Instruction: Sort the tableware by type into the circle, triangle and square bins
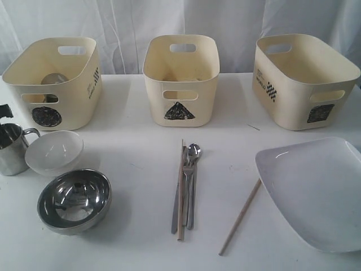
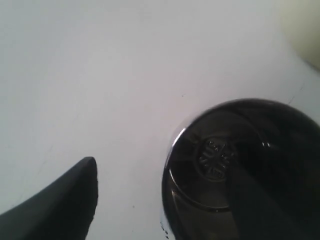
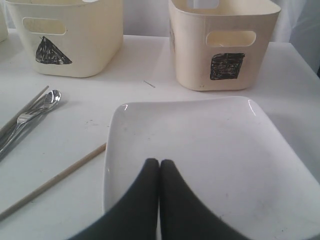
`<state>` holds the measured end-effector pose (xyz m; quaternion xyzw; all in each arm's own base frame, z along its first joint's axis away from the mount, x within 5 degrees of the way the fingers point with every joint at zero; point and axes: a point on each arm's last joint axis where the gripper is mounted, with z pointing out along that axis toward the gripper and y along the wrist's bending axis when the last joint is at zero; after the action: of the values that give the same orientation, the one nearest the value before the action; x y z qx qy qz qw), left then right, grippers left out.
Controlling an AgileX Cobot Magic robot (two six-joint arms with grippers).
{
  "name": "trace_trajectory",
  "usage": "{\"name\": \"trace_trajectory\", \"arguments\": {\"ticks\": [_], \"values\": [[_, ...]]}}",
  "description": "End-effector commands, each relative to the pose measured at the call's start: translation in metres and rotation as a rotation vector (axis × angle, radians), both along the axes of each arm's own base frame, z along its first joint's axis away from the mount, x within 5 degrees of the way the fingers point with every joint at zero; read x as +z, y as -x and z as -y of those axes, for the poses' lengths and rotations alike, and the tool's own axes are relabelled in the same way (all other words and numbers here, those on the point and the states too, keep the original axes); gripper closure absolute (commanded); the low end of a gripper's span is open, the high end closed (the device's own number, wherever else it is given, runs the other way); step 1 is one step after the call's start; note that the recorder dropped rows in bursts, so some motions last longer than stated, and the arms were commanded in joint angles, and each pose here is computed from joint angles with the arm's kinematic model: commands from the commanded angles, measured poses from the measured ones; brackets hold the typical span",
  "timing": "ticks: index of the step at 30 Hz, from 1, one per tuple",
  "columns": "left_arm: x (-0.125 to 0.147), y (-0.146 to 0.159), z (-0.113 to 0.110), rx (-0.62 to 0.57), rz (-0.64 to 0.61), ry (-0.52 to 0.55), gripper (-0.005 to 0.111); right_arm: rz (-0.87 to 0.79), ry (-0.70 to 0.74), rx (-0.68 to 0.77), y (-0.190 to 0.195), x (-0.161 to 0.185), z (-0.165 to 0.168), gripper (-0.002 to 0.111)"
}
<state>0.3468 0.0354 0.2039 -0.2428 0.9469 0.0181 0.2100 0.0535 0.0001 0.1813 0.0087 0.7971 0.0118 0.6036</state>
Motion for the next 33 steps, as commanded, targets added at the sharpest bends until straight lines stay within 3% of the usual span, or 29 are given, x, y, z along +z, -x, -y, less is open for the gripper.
{"name": "trace_trajectory", "arguments": {"ticks": [1,3,7,10,12,14,16,19,22,24,26,29,33], "values": [[-0.013,-0.002,-0.001,0.009,-0.028,0.013,0.037,0.012,0.002,0.002,0.0,0.0,0.0,0.108],[-0.018,-0.002,-0.001,0.012,-0.057,0.014,0.051,0.012,0.004,0.002,0.0,0.0,0.0,0.108],[-0.02,0.003,-0.003,-0.006,-0.118,-0.017,0.106,0.012,-0.022,-0.005,0.0,0.0,0.0,0.108],[0.016,0.015,-0.009,-0.119,-0.089,-0.142,0.107,0.012,-0.022,-0.005,0.0,0.0,0.0,0.108],[0.06,0.03,-0.013,-0.195,-0.005,-0.266,0.107,0.012,-0.022,-0.005,0.0,0.0,0.0,0.108],[0.12,0.046,-0.013,-0.195,0.192,-0.341,0.107,0.012,-0.022,-0.005,0.0,0.0,0.0,0.108],[0.17,0.054,-0.006,-0.195,0.504,-0.337,0.107,0.01,-0.022,-0.005,0.0,0.0,0.0,0.108],[0.213,0.054,0.007,-0.207,0.918,-0.256,0.107,0.01,-0.022,-0.005,0.0,0.0,0.0,0.108],[0.241,0.047,0.019,-0.282,1.287,-0.267,0.107,0.01,-0.022,-0.005,0.0,0.0,0.0,0.108],[0.245,0.037,0.024,-0.345,1.441,-0.295,0.107,0.01,-0.022,-0.005,0.0,0.0,0.0,0.108],[0.235,0.02,0.028,-0.41,1.511,-0.319,0.107,0.01,-0.022,-0.005,0.0,0.0,0.0,0.108],[0.192,-0.017,0.027,-0.456,1.393,-0.344,0.107,0.01,-0.022,-0.005,0.0,0.0,0.0,0.108],[0.126,-0.064,0.022,-0.451,1.186,-0.292,0.103,0.01,-0.022,-0.005,0.0,0.0,0.0,0.108]]}}
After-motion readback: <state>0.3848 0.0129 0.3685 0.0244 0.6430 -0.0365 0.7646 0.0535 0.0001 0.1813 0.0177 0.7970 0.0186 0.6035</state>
